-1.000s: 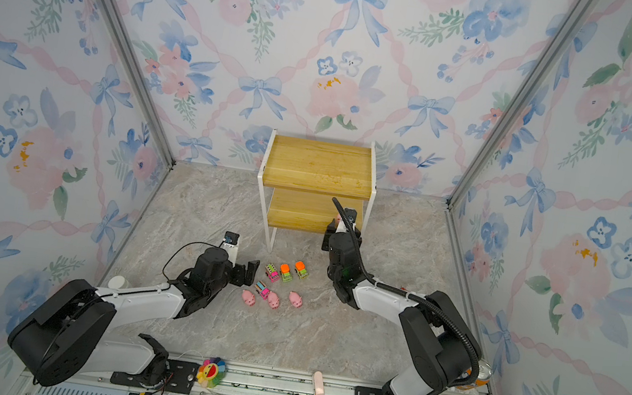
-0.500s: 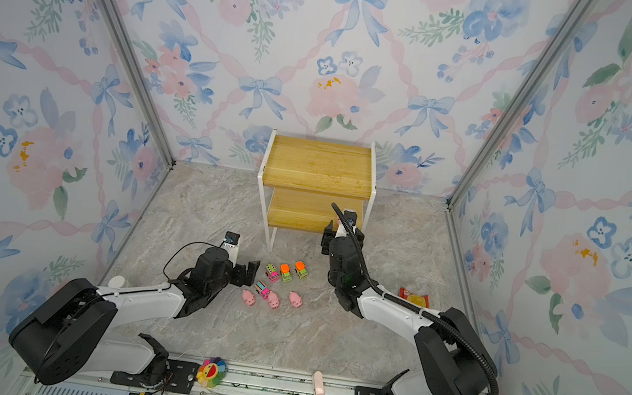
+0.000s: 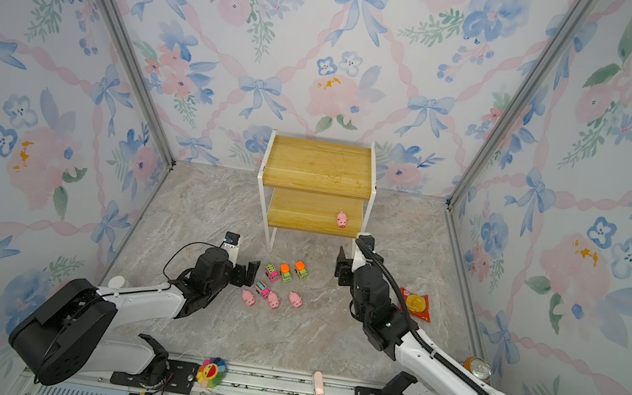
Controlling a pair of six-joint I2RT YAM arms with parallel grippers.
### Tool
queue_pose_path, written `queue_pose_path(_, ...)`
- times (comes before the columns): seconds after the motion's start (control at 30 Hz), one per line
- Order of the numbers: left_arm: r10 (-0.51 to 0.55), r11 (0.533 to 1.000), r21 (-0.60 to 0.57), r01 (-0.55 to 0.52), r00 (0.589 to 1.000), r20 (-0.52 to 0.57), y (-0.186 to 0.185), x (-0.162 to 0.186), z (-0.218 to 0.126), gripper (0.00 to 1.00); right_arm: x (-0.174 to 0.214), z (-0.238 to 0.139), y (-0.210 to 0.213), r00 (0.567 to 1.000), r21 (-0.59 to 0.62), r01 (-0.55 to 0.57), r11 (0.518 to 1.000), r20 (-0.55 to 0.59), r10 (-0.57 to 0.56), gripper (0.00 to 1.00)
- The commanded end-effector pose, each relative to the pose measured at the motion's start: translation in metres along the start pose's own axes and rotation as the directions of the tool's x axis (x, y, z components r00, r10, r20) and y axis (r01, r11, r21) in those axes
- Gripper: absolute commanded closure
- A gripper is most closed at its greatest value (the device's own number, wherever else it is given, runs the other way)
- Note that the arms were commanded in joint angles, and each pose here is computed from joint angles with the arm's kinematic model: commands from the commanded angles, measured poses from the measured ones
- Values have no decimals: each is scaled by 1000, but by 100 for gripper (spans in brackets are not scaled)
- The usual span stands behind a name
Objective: Place and organize the plastic toys onto the shelf
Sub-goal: 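Open the right gripper to release the pig and withdraw from the shelf, then move the right gripper to the next pink pig and grasp it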
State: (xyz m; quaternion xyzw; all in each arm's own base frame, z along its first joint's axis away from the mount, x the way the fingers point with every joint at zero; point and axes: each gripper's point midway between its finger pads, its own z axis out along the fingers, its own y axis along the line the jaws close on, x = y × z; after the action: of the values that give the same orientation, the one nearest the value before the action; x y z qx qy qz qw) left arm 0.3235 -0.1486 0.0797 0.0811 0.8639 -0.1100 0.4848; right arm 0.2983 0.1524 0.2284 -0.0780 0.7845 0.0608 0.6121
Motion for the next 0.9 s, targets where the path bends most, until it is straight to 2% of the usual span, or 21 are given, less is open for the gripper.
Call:
queue_pose_path(0.0,-1,1000,28,1,1000,4,-7,-6,4,2,60,-11,11,977,-159,38,987,-204,-70,26)
queue_pose_path(0.13,-6,999,49,6,1000,-3,-11,-7,7,2,86,-12,28,966,-261,-14,965,-253,-55,27)
queue_pose_path(0.47,-20,999,49,20,1000,-2,-9,-3,1,2,137,-1,69,947,-367,-24,930,-306,-97,31)
queue_pose_path(0.67,-20,998,51,20,1000,-2,-9,0,-2,2,157,-3,100,931,-484,-56,874,-342,-130,32)
queue_pose_path(0.87,-31,998,57,32,999,-7,-10,1,-2,2,171,1,123,916,-541,-84,837,-372,-149,35)
